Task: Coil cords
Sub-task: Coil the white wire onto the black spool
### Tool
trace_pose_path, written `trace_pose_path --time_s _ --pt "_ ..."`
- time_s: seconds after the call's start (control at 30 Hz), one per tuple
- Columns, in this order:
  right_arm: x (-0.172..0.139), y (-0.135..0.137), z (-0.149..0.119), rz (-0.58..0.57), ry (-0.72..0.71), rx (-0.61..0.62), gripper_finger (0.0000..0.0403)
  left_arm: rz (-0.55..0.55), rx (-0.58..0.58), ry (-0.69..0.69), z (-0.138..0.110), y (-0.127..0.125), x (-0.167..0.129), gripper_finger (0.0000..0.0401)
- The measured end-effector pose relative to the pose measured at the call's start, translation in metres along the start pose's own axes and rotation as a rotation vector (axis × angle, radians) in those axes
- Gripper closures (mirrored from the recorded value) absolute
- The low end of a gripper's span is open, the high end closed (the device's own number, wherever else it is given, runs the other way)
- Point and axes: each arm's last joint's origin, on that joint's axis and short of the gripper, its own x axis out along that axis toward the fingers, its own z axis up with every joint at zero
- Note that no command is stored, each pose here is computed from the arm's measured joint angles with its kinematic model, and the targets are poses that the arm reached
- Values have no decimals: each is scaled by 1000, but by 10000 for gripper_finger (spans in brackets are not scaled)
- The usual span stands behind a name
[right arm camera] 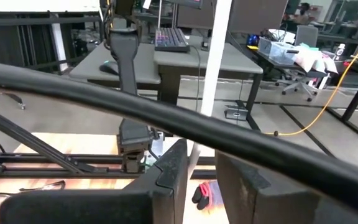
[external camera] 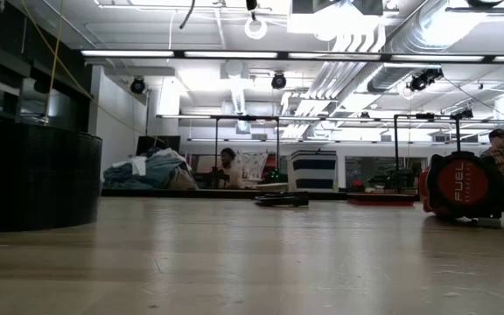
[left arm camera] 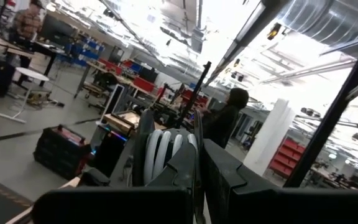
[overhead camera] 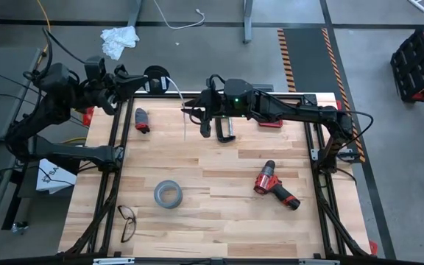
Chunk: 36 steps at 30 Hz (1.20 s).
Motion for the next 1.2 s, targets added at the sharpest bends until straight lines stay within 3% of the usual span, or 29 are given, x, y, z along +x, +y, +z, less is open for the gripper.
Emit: trace_pose_path --time_s 0.27,0.47,0.77,0.93,1.2 --pt "0 0 -1 0 7 -5 334 30 7 7 -1 1 -2 396" --pt "0 0 0 0 4 -7 396 42 -1 6 -2 2 0 396" --pt "0 0 0 -1 -1 33 339 26 -7 -29 1 1 1 396" --pt "0 0 0 -4 0 27 333 27 -11 -29 1 1 1 396" --pt "0 3 0 -14 1 11 396 28 -22 -30 1 1 1 396"
